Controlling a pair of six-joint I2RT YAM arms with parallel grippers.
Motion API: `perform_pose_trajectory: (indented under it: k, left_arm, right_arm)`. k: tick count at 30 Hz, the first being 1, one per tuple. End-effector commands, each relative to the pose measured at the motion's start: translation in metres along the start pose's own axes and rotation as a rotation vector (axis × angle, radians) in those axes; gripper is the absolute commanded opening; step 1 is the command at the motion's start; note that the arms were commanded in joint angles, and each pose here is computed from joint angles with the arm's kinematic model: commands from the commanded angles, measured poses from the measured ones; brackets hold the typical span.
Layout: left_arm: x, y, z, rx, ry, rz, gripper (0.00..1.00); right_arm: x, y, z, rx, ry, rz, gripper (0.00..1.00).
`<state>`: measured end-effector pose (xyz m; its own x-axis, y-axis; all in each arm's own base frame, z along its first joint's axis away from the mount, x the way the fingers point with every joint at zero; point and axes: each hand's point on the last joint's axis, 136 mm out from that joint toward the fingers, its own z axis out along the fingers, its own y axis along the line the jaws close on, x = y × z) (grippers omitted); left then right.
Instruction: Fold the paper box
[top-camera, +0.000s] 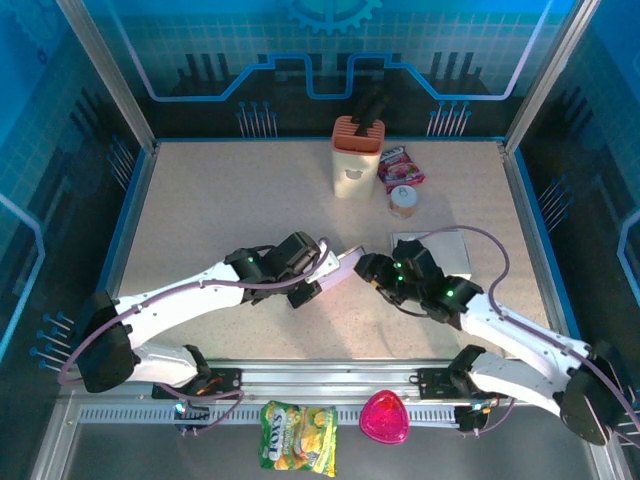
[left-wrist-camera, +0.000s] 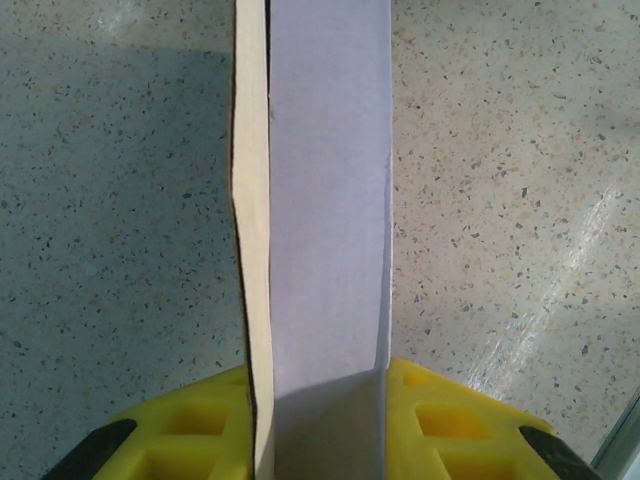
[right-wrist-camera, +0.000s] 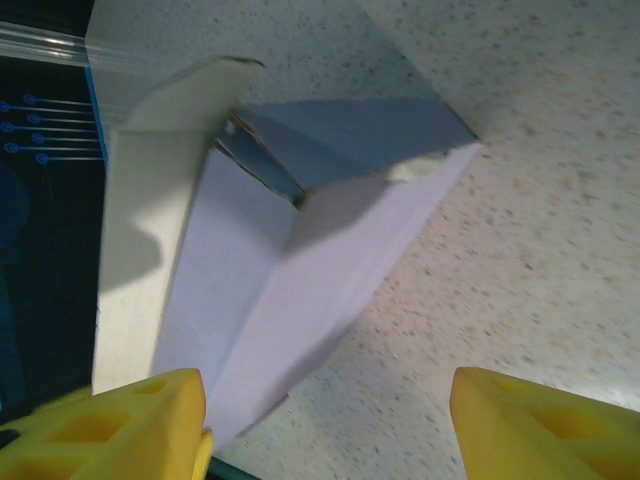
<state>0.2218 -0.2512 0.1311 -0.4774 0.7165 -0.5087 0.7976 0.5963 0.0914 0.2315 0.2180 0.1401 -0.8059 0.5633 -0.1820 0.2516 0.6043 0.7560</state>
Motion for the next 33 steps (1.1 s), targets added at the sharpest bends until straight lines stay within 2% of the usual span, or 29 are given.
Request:
perform_pose_trajectory:
  k: [1,4,13,14,15,19,21,27,33]
  left_arm:
    - [0.014,0.001,0.009,0.022,0.063,-0.024,0.24]
    - [0.014,0.005,0.011,0.012,0.065,-0.033,0.25]
    - [0.013,0.014,0.014,-0.015,0.061,-0.042,0.29]
    - [0.013,0.015,0.014,-0.02,0.059,-0.043,0.31]
    - [0.012,0.017,0.014,-0.031,0.058,-0.045,0.38]
    - [0.01,0.019,0.013,-0.047,0.044,-0.041,0.5]
    - [0.01,0.021,0.013,-0.06,0.047,-0.036,0.53]
    - [0.009,0.03,0.015,-0.109,0.047,-0.021,0.5]
    - [0.009,0.032,0.016,-0.123,0.044,-0.006,0.41]
  right_arm:
    - [-0.009,0.042,0.001,-0.105,-0.03,-0.002,0.66]
    - [-0.007,0.047,0.01,-0.088,-0.013,0.015,0.65]
    - [0.002,0.037,0.041,-0.017,0.026,0.078,0.51]
    - [0.003,0.034,0.044,-0.003,0.03,0.087,0.5]
    - [0.005,0.032,0.047,0.008,0.034,0.094,0.48]
    - [0.007,0.023,0.056,0.058,0.041,0.123,0.45]
    - [0.008,0.022,0.059,0.059,0.043,0.132,0.43]
    - [0.008,0.022,0.057,0.069,0.037,0.13,0.42]
    - [0.0,0.034,0.047,0.052,0.038,0.056,0.37]
